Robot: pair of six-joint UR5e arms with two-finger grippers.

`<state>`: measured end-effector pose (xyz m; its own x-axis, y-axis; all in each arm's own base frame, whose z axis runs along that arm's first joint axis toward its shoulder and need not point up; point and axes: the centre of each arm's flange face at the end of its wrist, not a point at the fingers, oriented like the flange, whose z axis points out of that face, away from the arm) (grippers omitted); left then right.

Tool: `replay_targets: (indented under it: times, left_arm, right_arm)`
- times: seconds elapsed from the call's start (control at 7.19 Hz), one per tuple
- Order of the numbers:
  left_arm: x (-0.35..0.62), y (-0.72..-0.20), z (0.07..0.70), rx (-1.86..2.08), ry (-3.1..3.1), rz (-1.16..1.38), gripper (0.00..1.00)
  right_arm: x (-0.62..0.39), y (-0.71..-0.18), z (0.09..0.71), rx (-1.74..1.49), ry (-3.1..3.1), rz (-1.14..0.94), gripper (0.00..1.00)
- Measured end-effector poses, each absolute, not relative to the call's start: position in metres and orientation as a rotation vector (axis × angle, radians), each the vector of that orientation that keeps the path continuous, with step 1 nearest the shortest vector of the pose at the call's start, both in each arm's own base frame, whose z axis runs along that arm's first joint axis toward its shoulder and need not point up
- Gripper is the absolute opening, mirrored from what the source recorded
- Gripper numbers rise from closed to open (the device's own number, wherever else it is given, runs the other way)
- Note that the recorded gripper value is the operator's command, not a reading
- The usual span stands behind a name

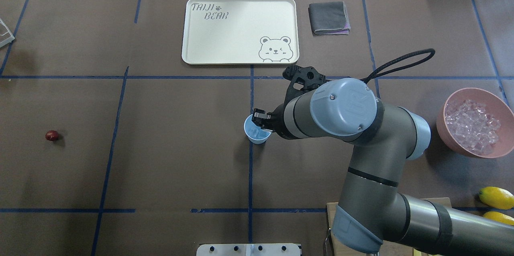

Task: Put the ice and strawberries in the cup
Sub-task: 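Carry the ice with the right gripper to the blue cup and release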

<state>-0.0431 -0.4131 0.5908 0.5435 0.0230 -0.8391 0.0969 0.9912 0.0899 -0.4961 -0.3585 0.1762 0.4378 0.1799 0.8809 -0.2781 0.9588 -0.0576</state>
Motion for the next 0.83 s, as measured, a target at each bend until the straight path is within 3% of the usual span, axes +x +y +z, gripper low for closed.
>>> replay_targets:
  times: [0.28,0.42,0.83]
  left_arm:
    - [-0.043,-0.413,0.591,0.130,0.996,-0.045,1.00]
    - [-0.043,-0.413,0.591,0.130,0.996,-0.045,1.00]
    - [-0.043,-0.413,0.591,0.131,0.996,-0.045,1.00]
  right_arm:
    - [-0.516,-0.361,0.171,0.110,-1.071,0.290,0.03]
    - [-0.524,-0.366,0.171,0.115,-1.060,0.292,0.13]
    - [-0.534,-0.367,0.177,0.118,-1.038,0.286,0.71]
